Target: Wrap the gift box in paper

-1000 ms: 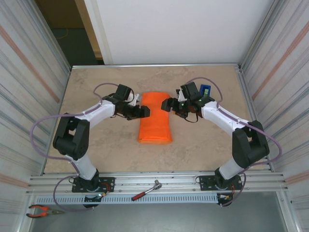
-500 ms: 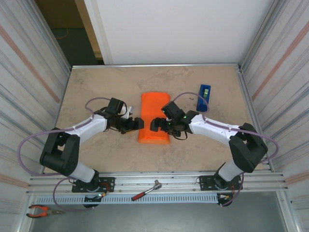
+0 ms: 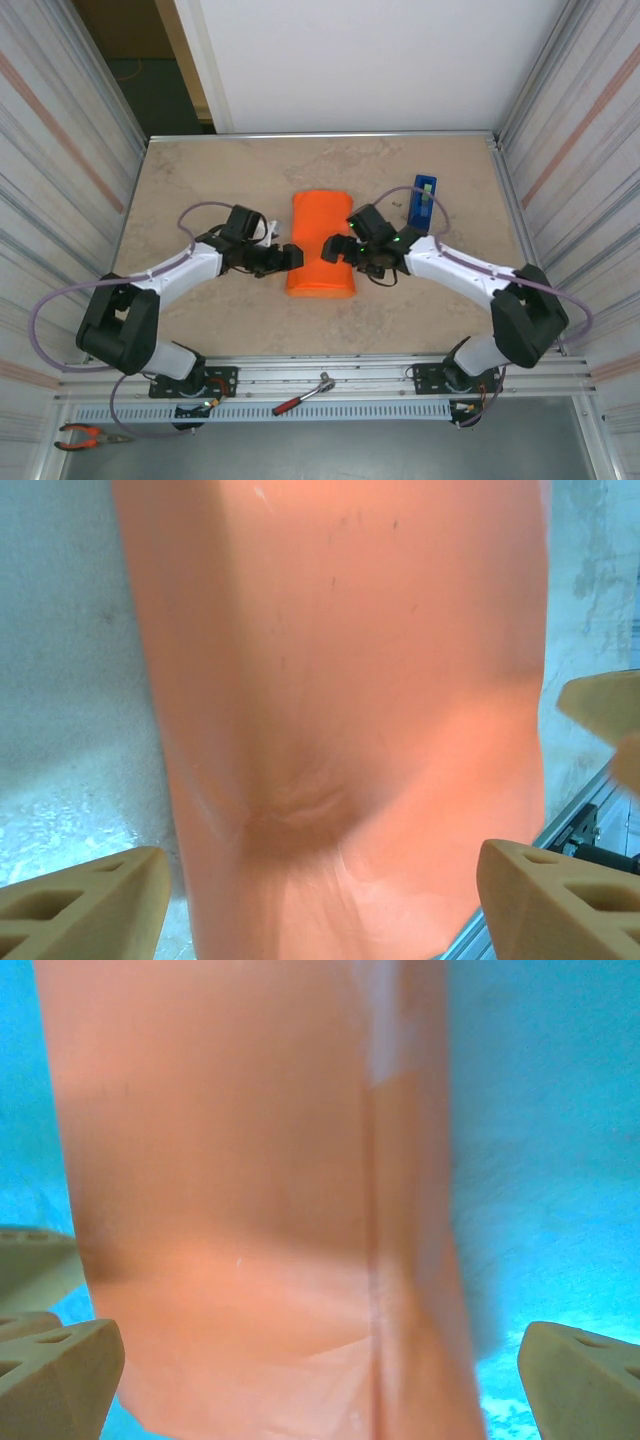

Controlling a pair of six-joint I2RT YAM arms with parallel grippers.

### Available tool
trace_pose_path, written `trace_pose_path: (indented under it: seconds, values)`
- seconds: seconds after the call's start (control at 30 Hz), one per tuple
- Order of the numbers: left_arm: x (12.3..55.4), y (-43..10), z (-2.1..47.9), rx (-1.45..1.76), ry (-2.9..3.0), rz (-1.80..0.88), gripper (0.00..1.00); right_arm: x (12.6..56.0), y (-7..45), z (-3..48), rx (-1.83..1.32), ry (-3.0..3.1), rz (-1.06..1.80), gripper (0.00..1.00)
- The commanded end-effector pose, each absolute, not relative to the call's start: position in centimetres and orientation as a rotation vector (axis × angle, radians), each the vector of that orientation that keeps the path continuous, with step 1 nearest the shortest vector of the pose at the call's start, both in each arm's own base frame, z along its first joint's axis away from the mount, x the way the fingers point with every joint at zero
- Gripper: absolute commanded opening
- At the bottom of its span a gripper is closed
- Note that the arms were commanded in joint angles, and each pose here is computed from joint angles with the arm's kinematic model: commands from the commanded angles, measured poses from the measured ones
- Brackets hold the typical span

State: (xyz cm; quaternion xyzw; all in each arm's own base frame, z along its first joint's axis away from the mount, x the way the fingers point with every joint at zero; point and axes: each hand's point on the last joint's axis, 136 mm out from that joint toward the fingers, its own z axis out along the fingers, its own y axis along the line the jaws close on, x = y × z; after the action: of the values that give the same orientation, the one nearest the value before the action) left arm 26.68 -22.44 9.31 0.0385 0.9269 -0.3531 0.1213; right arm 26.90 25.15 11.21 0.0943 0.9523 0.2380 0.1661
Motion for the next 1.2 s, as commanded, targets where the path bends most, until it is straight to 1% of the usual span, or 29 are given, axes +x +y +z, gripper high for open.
trace_pose_path:
  seconds: [0.0,0.07,0.2,0.3,0.47,0.57,0.63,0.7,0.77,0.83,0.87,0.93,0.97,1.0,1.07,1.17]
  values:
    - [28.2,-22.4,11.0,0.103,2.650,-1.058,0.81,27.5,23.9,11.7,0.329,2.696,0.708,0.99]
    - [28.6,-22.6,11.1,0.107,2.649,-1.069,0.81,28.1,24.3,11.8,0.331,2.693,0.752,1.00]
    - [29.1,-23.3,10.8,0.097,2.656,-1.103,0.79,29.4,26.3,11.9,0.311,2.689,0.840,0.94]
    - [29.0,-23.8,10.4,0.096,2.662,-1.116,0.75,30.3,27.3,11.2,0.327,2.703,0.856,0.85]
    - [28.4,-25.0,8.9,0.093,2.689,-1.133,0.68,31.7,28.6,9.9,0.351,2.738,0.865,0.65]
    - [28.8,-25.5,8.4,0.084,2.692,-1.140,0.65,32.7,28.9,9.9,0.359,2.733,0.875,0.55]
    - [29.4,-25.6,8.4,0.085,2.688,-1.130,0.64,33.4,29.0,10.1,0.367,2.726,0.884,0.51]
    - [30.2,-25.7,8.4,0.092,2.683,-1.116,0.64,34.3,29.0,10.2,0.375,2.718,0.891,0.51]
    - [31.4,-25.7,8.5,0.091,2.674,-1.112,0.64,35.1,29.0,10.1,0.384,2.714,0.908,0.51]
    - [32.5,-25.2,8.6,0.079,2.665,-1.104,0.65,35.6,28.8,10.5,0.379,2.698,0.914,0.56]
    - [33.2,-24.9,8.9,0.075,2.654,-1.106,0.66,35.6,28.6,10.8,0.373,2.690,0.909,0.64]
    - [34.3,-23.8,9.7,0.059,2.626,-1.112,0.69,35.8,27.7,11.3,0.372,2.668,0.879,0.85]
    - [35.0,-23.1,10.1,0.046,2.609,-1.107,0.71,35.9,27.2,11.8,0.364,2.652,0.860,0.94]
    - [35.5,-22.5,10.5,0.033,2.597,-1.104,0.73,36.1,26.7,12.1,0.356,2.639,0.838,0.99]
    - [37.0,-21.2,11.2,0.007,2.572,-1.103,0.77,36.8,25.5,12.7,0.352,2.622,0.774,0.98]
    - [39.0,-20.1,11.5,-0.050,2.563,-1.141,0.79,38.5,25.0,13.8,0.341,2.604,0.771,0.98]
